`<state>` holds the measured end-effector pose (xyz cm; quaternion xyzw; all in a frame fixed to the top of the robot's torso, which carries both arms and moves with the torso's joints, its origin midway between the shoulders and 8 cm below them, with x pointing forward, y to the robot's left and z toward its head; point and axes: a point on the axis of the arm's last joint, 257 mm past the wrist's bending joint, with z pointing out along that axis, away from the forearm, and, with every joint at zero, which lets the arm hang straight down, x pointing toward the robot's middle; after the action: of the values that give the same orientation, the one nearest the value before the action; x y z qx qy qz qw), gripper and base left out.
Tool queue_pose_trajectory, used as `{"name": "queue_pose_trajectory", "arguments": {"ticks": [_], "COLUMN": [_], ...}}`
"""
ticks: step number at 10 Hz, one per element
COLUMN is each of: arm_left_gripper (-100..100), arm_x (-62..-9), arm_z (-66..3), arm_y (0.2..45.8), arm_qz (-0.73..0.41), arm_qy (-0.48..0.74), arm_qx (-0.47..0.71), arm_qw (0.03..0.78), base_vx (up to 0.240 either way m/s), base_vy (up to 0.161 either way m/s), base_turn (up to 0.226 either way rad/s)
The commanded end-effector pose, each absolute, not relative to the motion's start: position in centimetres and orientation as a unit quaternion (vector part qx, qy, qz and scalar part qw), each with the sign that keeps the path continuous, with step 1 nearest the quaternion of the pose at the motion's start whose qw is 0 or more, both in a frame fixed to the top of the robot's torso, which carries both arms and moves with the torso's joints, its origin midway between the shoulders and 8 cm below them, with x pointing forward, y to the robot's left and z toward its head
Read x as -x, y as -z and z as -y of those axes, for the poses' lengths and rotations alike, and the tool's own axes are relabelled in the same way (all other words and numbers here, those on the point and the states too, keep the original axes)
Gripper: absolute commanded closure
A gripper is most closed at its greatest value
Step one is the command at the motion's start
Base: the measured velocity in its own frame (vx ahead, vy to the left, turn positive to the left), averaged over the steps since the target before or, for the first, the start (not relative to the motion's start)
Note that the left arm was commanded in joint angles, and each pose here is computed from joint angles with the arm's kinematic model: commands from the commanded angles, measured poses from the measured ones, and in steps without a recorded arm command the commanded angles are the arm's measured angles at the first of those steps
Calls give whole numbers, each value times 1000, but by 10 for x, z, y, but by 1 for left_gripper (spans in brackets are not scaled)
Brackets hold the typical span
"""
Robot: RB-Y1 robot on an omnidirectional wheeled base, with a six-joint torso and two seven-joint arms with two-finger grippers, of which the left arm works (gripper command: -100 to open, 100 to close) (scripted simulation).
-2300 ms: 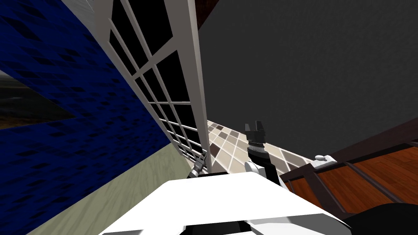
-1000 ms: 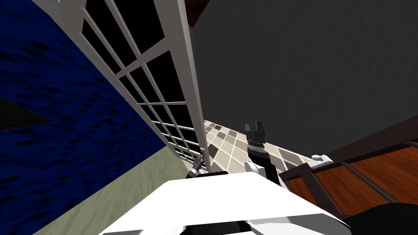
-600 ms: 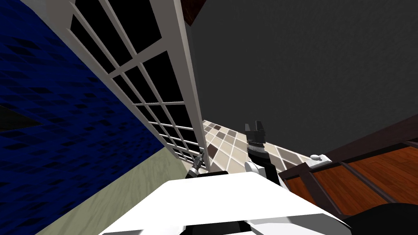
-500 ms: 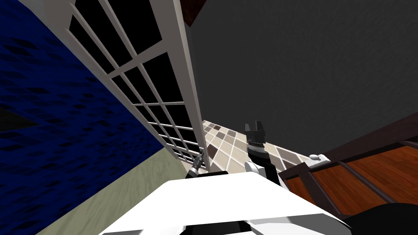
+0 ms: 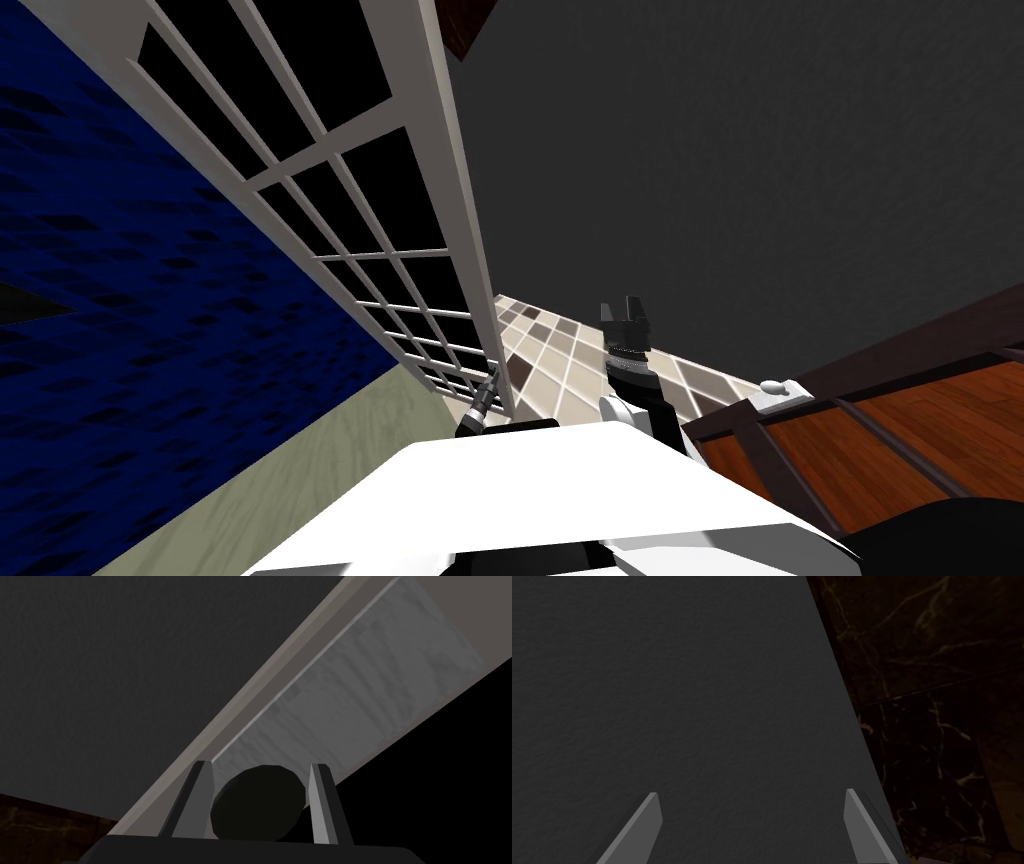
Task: Push the door open
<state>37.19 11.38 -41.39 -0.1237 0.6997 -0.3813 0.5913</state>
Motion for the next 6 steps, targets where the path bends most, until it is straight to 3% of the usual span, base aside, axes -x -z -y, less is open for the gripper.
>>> {"name": "queue_pose_trajectory", "arguments": {"ticks": [1,6], "arm_left_gripper": [100,100], "arm_x": [-381,-384], "arm_z": [-133,-136], "arm_y": [401,400], "arm_qz": [-690,-684], "arm_qy": [374,387], "arm_qx": [127,148], "arm_qw": [607,600], "base_vx": [6,0], "base_vy": [-8,4], "base_turn": [-1,-4]}}
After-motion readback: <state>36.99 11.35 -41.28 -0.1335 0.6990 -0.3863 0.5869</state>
